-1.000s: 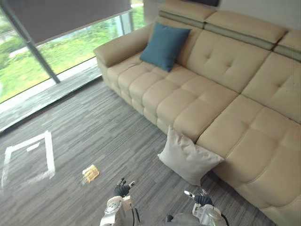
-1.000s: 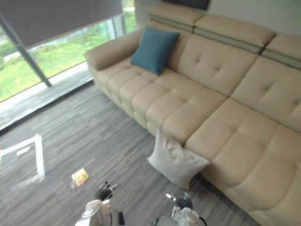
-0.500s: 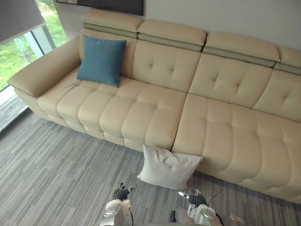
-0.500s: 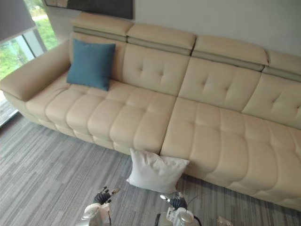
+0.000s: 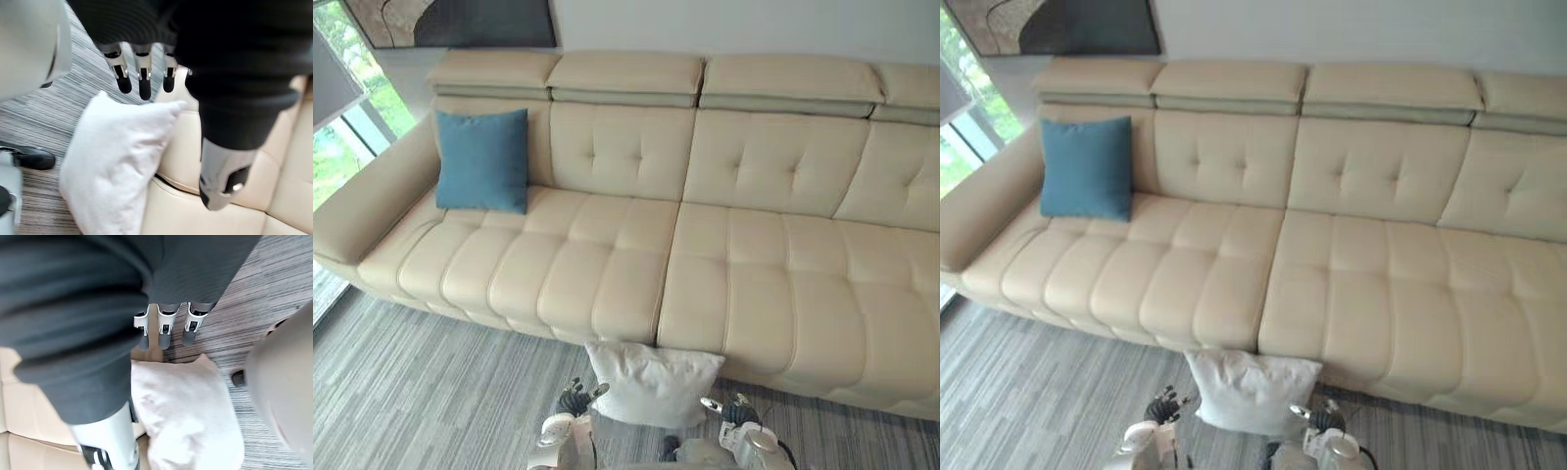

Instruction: Pick up cushions and gather them together orderly.

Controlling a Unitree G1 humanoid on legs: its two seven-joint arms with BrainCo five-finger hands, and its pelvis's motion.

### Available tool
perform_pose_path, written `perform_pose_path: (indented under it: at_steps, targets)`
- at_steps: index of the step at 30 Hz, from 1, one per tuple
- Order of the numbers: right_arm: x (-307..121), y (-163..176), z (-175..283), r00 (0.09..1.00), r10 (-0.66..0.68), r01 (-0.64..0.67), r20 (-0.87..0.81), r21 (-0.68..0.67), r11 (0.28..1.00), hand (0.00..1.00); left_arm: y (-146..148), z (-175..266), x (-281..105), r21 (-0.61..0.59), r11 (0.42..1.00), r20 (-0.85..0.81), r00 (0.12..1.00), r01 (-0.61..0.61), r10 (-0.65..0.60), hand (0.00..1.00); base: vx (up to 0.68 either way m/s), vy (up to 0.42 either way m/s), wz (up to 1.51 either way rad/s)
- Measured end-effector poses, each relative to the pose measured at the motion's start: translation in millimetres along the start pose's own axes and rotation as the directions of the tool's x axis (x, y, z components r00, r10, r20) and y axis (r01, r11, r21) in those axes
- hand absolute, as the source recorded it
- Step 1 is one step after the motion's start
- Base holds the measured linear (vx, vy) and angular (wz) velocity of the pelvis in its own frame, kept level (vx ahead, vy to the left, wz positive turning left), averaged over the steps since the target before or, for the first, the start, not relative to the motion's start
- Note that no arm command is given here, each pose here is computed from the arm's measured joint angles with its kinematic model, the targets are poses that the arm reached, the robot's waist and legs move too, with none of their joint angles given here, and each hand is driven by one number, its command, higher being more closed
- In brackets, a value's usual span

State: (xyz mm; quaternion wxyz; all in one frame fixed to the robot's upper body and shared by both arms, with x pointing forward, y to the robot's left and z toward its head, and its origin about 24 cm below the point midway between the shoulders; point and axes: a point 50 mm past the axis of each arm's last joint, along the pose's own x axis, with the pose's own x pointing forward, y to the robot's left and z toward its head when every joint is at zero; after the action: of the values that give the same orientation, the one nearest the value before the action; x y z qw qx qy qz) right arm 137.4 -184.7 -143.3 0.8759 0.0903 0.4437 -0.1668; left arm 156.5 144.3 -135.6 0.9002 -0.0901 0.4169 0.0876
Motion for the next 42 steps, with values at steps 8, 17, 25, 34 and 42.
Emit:
perform_pose_path:
  at_steps: [8,17,25,34,42]
  targets:
    - [-4.4,1.3,-13.2,0.999,-0.003,0.004,-0.035,0.012,1.0,0.0,4.0,-11.0,-0.5,-0.01,1.0,-0.05,0.998,-0.026,0.025,0.0,0.14,0.147,-0.35]
    - [-1.0,1.9,-4.0,0.999,-0.039,0.04,-0.013,0.045,0.998,0.0,18.6,-9.5,-0.1,-0.085,0.988,-0.051,0.991,-0.131,0.127,0.0,-0.01,0.029,-0.15]
    - [11.8,-0.7,77.6,0.975,-0.088,0.055,0.205,0.158,0.986,0.0,27.4,66.6,14.7,-0.32,0.927,0.121,0.962,-0.195,0.245,0.0,-0.25,0.015,0.05]
    - [1.6,5.0,183.8,0.87,-0.111,-0.01,0.48,0.242,0.97,0.0,31.6,187.9,10.9,-0.38,0.919,0.416,0.867,-0.108,0.274,0.0,-0.16,0.0,0.09]
    - [-52.5,21.2,312.6,0.62,-0.082,-0.13,0.781,0.206,0.97,0.0,-2.5,299.3,-21.1,-0.252,0.967,0.678,0.719,0.034,0.152,0.0,-0.05,-0.019,0.05]
